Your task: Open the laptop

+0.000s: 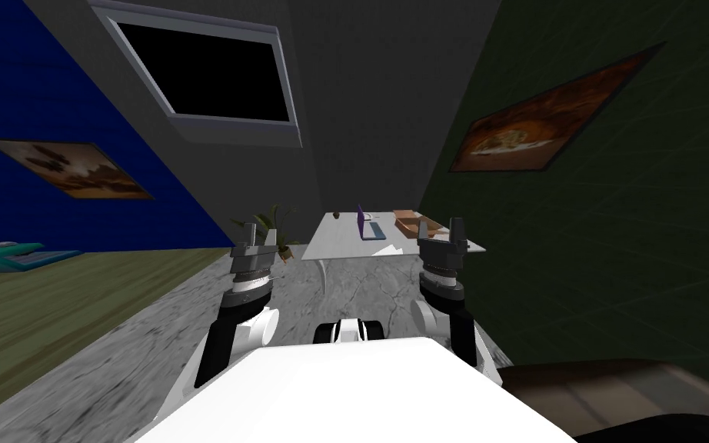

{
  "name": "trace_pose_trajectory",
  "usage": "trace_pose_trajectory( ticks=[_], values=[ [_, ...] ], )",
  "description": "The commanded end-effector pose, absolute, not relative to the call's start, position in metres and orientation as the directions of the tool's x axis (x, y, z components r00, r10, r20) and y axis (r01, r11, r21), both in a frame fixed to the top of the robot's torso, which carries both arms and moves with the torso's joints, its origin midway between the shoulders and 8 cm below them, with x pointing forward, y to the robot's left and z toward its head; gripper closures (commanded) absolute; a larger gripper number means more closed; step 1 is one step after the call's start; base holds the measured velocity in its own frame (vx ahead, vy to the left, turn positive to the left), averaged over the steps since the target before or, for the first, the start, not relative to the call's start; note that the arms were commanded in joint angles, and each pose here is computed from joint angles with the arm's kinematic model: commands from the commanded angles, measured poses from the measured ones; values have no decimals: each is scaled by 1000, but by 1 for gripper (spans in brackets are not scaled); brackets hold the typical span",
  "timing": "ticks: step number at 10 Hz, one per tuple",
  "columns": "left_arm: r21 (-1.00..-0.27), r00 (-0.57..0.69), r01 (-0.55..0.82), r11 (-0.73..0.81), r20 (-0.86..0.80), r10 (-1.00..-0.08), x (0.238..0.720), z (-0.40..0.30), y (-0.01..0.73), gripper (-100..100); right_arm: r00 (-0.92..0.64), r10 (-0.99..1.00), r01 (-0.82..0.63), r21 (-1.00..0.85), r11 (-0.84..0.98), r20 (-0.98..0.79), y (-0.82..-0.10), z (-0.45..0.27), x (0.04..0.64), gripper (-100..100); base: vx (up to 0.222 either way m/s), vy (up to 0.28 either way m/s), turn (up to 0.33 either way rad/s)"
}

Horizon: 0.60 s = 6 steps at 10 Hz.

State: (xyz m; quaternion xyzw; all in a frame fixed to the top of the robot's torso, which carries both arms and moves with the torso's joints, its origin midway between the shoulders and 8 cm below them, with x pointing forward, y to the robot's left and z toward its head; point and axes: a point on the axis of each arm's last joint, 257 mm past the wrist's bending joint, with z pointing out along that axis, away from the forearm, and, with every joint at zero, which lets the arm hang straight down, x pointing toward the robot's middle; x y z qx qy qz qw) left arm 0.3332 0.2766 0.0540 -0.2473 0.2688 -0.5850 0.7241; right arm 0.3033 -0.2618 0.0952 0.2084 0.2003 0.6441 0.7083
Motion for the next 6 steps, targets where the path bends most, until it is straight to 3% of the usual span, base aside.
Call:
trace_pose_trajectory(
  ticks=[1, 6],
  values=[
    [-673, 171, 714, 193, -100, -980, 333, 54, 277, 0, 95, 992, -815, 566, 125, -82, -255, 89, 310, -100, 20, 19, 4],
    [-673, 171, 714, 193, -100, -980, 333, 54, 277, 0, 158, 949, -756, 585, 294, -272, -243, 64, 337, -100, 37, 42, 4]
  ],
)
